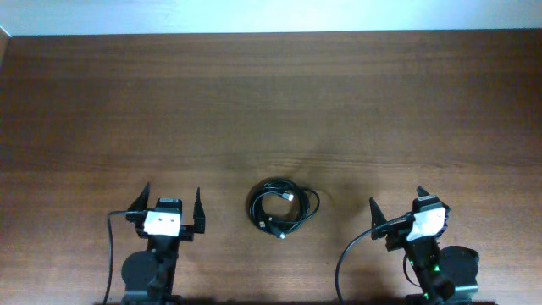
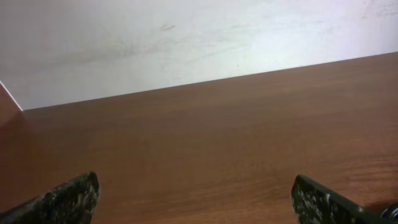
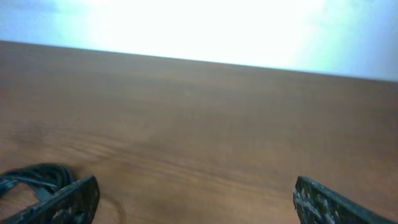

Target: Untangle cables

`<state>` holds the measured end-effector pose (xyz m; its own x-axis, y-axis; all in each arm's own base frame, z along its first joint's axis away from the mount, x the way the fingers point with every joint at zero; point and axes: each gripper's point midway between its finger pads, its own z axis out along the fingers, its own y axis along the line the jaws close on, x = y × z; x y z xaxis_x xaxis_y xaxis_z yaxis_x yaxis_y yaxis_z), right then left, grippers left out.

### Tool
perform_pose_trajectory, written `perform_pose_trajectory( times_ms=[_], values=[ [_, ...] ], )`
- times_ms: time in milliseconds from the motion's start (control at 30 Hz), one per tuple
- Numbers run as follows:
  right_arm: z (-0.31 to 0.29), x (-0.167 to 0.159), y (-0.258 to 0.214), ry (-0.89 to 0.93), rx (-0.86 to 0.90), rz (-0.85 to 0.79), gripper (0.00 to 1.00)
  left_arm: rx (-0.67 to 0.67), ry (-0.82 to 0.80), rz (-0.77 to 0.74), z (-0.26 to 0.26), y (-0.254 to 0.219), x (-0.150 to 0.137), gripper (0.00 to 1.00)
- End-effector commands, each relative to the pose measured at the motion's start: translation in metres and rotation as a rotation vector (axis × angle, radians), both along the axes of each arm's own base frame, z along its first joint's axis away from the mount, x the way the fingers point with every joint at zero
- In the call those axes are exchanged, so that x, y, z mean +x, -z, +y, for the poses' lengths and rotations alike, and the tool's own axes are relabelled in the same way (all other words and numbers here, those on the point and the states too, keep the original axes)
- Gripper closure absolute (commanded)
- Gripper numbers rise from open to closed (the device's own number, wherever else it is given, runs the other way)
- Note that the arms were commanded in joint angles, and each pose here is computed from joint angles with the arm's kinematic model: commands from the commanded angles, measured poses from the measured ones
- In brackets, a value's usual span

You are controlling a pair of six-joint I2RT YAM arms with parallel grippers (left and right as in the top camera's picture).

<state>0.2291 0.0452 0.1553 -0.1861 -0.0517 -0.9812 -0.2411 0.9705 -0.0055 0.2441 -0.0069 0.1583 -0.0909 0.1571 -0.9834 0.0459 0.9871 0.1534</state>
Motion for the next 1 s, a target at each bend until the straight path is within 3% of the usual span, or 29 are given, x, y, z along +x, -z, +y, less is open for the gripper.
perform_pose_trajectory(
  times_ms=[0,100,167,267,367,433,533,567,600,633,667,700,733,833,967],
  values=[
    [0.009,-0.004,-0.041,-0.047,0.045,-0.106,0.01,-0.018,0.145,-0.043,-0.025,-0.018,-0.004,0.01],
    [0.020,-0.018,-0.102,-0.108,0.154,-0.117,0.01,-0.084,0.218,-0.027,-0.038,-0.069,-0.013,0.01],
    [0.027,-0.026,-0.138,-0.140,0.230,-0.027,0.01,-0.164,0.277,0.024,-0.049,-0.107,-0.014,0.01],
    [0.030,-0.034,-0.174,-0.124,0.233,0.306,0.01,-0.224,0.507,0.183,-0.088,-0.173,-0.013,0.01],
    [0.047,-0.033,-0.177,-0.204,0.268,0.474,0.01,-0.242,0.573,0.211,-0.098,-0.185,-0.012,0.01],
    [0.056,-0.019,-0.162,-0.235,0.290,0.567,0.01,-0.252,0.582,0.251,-0.100,-0.177,-0.016,0.01],
    [0.042,0.006,-0.105,-0.066,0.308,0.843,0.02,-0.254,0.470,0.338,-0.085,-0.154,-0.006,0.01],
    [0.040,0.010,-0.082,-0.031,0.294,0.955,0.01,-0.248,0.390,0.397,-0.074,-0.138,0.001,0.08],
    [0.044,0.015,-0.060,-0.030,0.274,1.056,0.01,-0.242,0.337,0.440,-0.066,-0.126,0.005,0.32],
    [0.058,0.017,-0.048,-0.090,0.246,1.112,0.01,-0.243,0.324,0.470,-0.065,-0.119,0.008,0.01],
    [0.080,0.016,-0.031,-0.154,0.189,1.179,0.01,-0.245,0.321,0.488,-0.065,-0.115,0.009,0.01],
    [0.095,0.014,-0.013,-0.086,0.176,1.261,0.01,-0.232,0.324,0.496,-0.065,-0.112,0.010,0.01],
    [0.102,0.020,0.012,0.136,0.168,1.307,0.01,-0.219,0.316,0.504,-0.063,-0.109,0.010,0.01],
    [0.157,0.040,0.041,0.347,0.269,1.217,0.01,-0.213,0.294,0.510,-0.059,-0.107,0.011,0.02],
    [0.166,0.046,0.061,0.501,0.299,1.134,0.03,-0.185,0.224,0.525,-0.047,-0.101,0.012,0.10]
  ],
)
